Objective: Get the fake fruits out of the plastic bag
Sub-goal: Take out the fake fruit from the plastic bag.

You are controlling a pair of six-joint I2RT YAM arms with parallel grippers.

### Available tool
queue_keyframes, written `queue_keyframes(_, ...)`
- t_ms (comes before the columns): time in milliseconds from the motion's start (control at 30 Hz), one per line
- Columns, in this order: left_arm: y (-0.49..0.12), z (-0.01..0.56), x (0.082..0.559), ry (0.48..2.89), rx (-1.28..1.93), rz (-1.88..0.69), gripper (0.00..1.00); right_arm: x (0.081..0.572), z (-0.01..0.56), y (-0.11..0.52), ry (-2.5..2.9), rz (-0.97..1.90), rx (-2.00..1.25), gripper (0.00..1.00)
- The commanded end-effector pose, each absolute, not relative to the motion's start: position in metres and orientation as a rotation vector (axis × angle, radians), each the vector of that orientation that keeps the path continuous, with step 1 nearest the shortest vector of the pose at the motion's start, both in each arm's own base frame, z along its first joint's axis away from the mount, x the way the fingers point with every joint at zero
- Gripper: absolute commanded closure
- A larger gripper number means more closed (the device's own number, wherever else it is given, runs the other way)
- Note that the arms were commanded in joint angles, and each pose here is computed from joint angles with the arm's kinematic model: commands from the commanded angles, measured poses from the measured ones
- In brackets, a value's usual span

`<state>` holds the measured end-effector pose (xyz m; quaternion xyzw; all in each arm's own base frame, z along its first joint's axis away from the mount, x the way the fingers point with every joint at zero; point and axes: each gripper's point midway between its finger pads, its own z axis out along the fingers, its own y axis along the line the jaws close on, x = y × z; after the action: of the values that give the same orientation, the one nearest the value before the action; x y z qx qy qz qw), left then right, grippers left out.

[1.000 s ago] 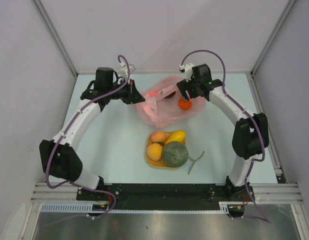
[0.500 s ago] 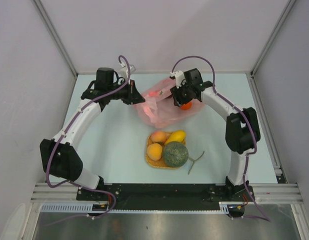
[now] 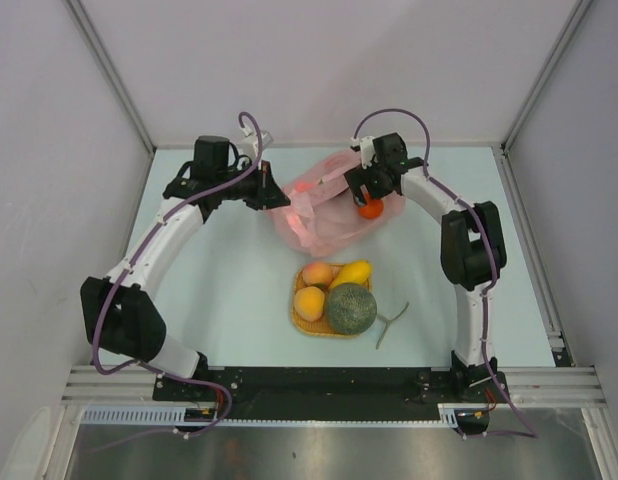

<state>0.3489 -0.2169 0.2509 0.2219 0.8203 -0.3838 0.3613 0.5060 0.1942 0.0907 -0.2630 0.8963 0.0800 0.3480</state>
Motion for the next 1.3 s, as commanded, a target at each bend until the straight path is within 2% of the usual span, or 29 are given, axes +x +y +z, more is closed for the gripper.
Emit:
queue_keyframes(0, -0.219, 0.262, 0.354, 2.072, 0.604, -0.971, 1.00, 0.516, 0.084, 0.192, 2.325, 0.212, -0.658, 0.04)
queue_keyframes(200, -0.218, 0.260, 0.352, 2.078, 0.602, -0.968, 1.00, 0.513, 0.072, 0.199, 2.333, 0.213, -0.705, 0.06)
queue_keyframes(300, -0.218, 0.259, 0.351, 2.078, 0.602, -0.970, 1.00, 0.516, 0.071, 0.201, 2.322, 0.215, -0.707, 0.15)
queue_keyframes(433, -0.218, 0.258, 0.350, 2.080, 0.599, -0.972, 1.00, 0.516, 0.080, 0.207, 2.288, 0.214, -0.739, 0.38)
queue_keyframes(533, -0.219, 0.259, 0.352, 2.075, 0.591, -0.986, 1.00, 0.511, 0.096, 0.210, 2.253, 0.210, -0.779, 0.49)
queue_keyframes(633, -0.222, 0.260, 0.355, 2.064, 0.584, -0.998, 1.00, 0.499, 0.126, 0.211, 2.203, 0.214, -0.815, 0.55)
queue_keyframes(833, -0.223, 0.268, 0.358, 2.022, 0.592, -0.997, 1.00, 0.445, 0.187, 0.216, 2.112, 0.262, -0.899, 0.60)
queue_keyframes(1033, -0.226, 0.276, 0.353, 2.002, 0.590, -1.027, 1.00, 0.370, 0.233, 0.235, 2.015, 0.355, -1.045, 0.60)
queue_keyframes(1167, -0.231, 0.276, 0.350, 1.977, 0.591, -1.056, 1.00, 0.297, 0.232, 0.245, 2.030, 0.499, -1.237, 0.63)
queue_keyframes(1267, -0.234, 0.273, 0.352, 1.972, 0.574, -1.054, 1.00, 0.261, 0.227, 0.251, 2.030, 0.570, -1.299, 0.63)
